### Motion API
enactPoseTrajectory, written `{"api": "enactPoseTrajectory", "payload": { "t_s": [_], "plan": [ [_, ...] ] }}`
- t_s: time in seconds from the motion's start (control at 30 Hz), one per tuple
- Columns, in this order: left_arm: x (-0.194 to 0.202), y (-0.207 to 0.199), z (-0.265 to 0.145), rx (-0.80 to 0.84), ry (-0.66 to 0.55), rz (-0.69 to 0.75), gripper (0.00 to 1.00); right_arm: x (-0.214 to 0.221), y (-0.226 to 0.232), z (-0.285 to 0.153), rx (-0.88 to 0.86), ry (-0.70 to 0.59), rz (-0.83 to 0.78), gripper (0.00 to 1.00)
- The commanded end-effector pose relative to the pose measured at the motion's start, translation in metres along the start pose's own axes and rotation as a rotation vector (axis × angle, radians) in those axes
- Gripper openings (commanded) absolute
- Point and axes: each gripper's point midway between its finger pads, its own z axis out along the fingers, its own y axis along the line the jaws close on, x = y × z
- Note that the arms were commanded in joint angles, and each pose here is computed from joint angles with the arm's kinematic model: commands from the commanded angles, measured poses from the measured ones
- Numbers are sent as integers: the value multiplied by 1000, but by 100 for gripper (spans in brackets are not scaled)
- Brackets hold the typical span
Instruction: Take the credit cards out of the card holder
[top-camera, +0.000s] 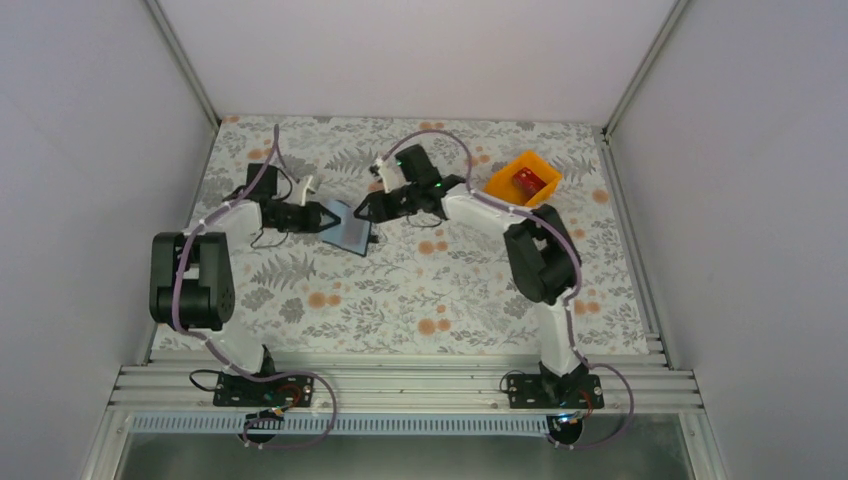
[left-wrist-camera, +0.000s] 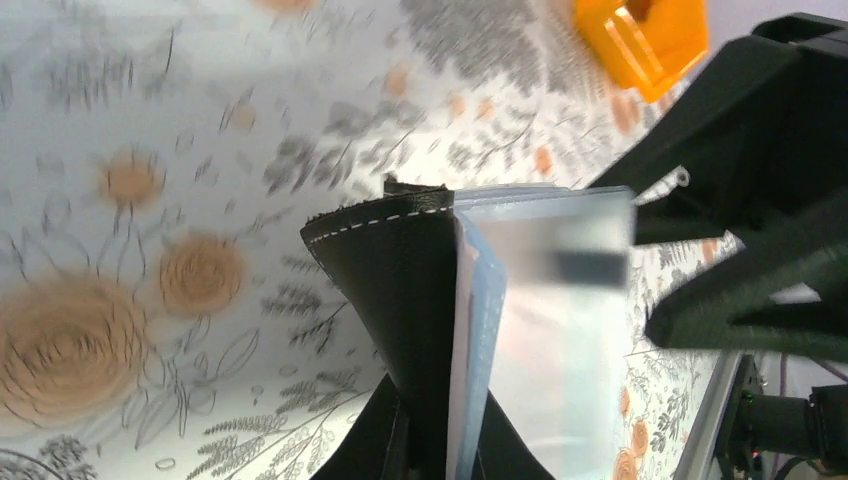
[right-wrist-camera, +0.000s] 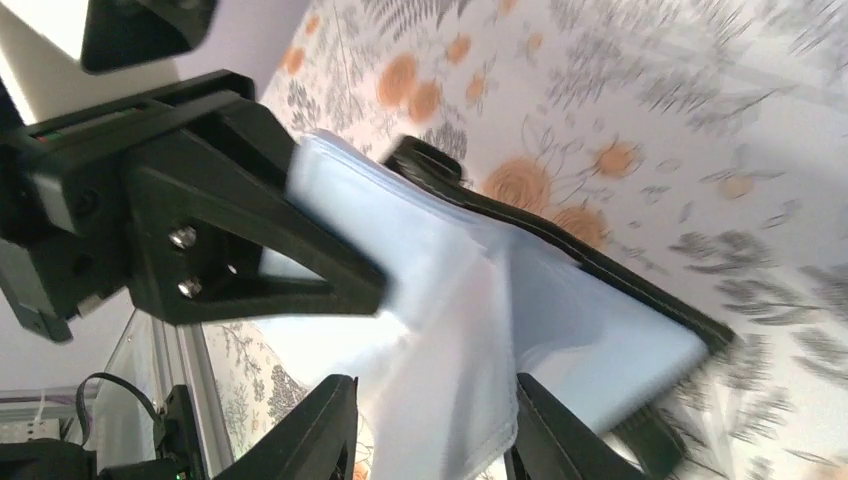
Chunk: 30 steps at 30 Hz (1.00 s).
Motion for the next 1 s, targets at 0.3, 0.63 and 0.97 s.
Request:
{"api": "enactPoseTrajectory", "payload": {
  "t_s": [0.3, 0.63, 0.97],
  "plan": [
    [-71, -173, -117, 84, -169, 688, 2, -51, 103, -196, 92, -362, -472, 53],
    [-60, -320, -211, 155, -361, 1034, 2, -46, 243, -305, -116, -665, -759, 66],
    [-14, -393, -259, 406, -431, 1145, 2, -36, 291, -320, -188, -688, -944, 76]
  ]
}}
